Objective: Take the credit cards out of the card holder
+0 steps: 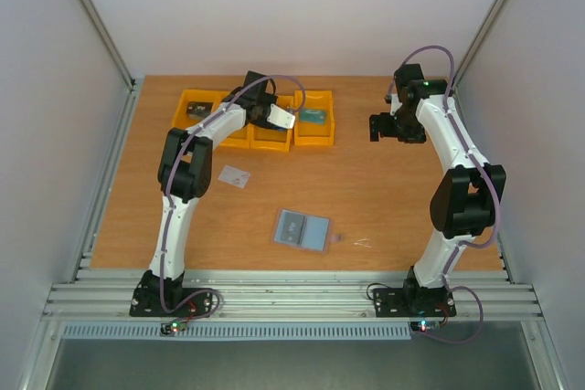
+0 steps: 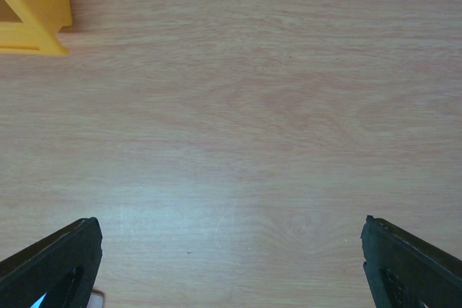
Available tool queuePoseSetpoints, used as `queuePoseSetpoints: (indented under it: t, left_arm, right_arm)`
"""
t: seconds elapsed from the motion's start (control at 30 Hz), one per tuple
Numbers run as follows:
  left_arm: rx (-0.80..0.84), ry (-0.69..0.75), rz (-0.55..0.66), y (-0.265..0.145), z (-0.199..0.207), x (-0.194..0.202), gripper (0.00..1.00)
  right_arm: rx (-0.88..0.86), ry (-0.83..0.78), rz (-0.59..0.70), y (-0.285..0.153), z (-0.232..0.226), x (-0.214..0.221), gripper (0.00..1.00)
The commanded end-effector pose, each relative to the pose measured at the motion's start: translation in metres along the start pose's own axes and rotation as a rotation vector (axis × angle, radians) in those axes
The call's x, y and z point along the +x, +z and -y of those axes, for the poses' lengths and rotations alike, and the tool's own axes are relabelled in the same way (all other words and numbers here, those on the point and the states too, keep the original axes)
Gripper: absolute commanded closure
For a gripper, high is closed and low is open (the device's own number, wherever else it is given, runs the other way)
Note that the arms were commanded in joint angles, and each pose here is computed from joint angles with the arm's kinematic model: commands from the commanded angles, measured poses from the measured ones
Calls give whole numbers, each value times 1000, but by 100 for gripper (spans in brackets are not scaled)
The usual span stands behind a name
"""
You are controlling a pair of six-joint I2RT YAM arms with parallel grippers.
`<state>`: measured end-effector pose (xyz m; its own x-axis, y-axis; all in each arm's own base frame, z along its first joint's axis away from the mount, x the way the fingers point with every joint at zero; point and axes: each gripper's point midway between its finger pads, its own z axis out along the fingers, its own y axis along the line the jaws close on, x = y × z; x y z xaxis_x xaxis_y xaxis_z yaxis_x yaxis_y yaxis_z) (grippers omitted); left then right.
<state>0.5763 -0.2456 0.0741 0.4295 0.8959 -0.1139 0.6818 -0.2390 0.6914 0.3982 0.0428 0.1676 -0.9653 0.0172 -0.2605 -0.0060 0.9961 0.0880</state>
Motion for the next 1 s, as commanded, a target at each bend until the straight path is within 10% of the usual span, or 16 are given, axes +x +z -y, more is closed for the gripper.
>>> queuePoseSetpoints:
  t: [0.0,0.6,0.97]
  left_arm:
    - [24,41,37,2,7,-5,100]
    - [36,-2,90,-38,-14,-13,39]
    - [-89,-201,294,-129,-74,-59,19]
  right_arm:
    - [-16,-22,48,-13,-4,-8,1]
    - [-27,-23,67,-19,-6,-9,1]
    - [-67,-13,166,-52,-14,-15,2]
